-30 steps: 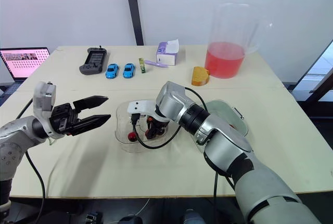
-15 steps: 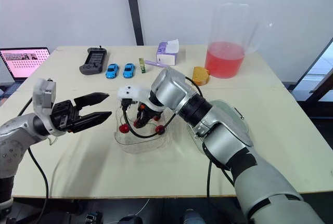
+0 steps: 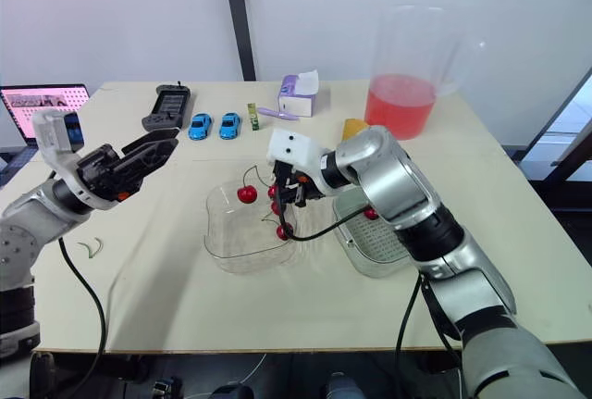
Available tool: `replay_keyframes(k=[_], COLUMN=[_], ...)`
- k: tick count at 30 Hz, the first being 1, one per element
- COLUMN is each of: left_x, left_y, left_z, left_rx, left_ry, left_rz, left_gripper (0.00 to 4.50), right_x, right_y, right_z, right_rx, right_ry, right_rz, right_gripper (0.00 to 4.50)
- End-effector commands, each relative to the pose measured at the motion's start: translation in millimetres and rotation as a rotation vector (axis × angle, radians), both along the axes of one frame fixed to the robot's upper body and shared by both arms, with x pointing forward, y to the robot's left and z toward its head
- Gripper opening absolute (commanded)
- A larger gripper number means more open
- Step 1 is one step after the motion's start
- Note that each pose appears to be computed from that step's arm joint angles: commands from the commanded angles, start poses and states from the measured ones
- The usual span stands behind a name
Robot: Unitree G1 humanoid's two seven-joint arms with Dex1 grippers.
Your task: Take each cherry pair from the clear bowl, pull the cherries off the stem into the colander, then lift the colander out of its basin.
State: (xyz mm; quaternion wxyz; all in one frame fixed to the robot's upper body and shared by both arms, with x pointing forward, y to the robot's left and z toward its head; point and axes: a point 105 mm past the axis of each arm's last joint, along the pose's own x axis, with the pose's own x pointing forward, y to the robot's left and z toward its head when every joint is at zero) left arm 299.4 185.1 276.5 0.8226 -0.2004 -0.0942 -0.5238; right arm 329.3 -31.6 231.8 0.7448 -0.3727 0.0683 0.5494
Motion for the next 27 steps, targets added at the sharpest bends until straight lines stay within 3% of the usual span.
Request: replay_keyframes(k=[1,13,27], left_x=[0,7,15], left_y=[-11,-38,-47], left_z=[3,-7,-30], left_rx=[0.027,0.071,0.194], left_ry=[0.028,0.104,0.148], left_rz=[-0.073,-0.191,-0.188], left_gripper=[4.50,4.50,4.50], right_x=[-11,-22,-31], right_y=[10,22,29], right_z=[19,21,20], right_rx=[0.040,0.045,0.044], right_ry=[-0.143,-0.224,-0.218], right_rz=[0.062,0.111,0.156], right_gripper=[0.85,0.85,0.85])
